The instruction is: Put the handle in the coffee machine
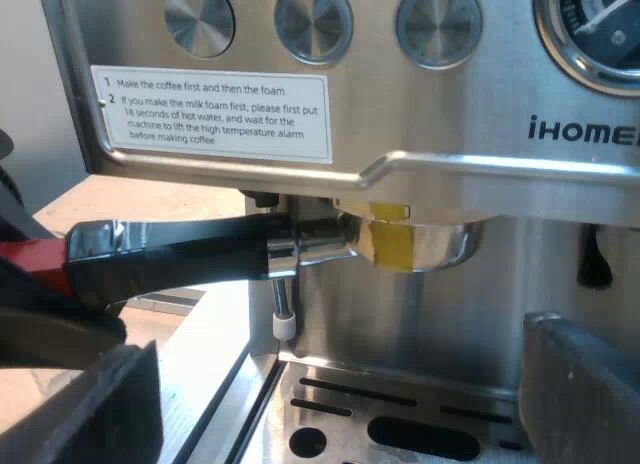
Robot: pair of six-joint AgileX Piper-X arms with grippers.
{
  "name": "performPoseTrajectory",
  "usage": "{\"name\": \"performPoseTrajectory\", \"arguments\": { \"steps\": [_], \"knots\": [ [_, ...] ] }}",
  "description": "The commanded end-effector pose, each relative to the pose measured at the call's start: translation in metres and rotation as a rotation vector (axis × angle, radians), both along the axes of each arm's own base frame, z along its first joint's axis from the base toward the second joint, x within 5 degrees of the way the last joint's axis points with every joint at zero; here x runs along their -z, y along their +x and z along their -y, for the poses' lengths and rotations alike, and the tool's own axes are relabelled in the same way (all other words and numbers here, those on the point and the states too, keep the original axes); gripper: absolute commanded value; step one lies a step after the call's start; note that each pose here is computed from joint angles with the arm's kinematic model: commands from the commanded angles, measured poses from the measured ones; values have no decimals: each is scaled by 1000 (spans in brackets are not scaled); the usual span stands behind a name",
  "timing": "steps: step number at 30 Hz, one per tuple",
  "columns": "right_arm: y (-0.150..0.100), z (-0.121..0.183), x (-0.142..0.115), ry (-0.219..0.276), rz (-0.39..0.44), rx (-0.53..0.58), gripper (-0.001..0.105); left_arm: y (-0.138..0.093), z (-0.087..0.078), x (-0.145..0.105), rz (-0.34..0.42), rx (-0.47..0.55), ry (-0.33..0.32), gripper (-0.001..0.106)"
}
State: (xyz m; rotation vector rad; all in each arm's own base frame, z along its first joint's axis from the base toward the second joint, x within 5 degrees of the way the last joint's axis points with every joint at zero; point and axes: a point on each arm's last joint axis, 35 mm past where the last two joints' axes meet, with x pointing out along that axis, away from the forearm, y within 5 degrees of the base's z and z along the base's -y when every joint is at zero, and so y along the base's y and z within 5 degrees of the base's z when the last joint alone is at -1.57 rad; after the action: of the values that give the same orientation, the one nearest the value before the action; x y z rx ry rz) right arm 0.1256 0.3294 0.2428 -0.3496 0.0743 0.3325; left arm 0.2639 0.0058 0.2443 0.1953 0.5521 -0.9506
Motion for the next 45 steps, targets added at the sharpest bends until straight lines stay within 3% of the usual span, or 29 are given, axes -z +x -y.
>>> {"name": "performPoseTrajectory", "arguments": {
  "steps": [1,17,45],
  "knots": [
    [-1,0,-2,-4,7,1,74,5,6,-35,136,78,-114,0],
    [-1,0,-2,-4,7,1,74,2,6,-35,90,85,-139,0],
    [-1,-1,-2,-1,5,-3,74,3,6,-37,92,79,-142,0]
  ]
}}
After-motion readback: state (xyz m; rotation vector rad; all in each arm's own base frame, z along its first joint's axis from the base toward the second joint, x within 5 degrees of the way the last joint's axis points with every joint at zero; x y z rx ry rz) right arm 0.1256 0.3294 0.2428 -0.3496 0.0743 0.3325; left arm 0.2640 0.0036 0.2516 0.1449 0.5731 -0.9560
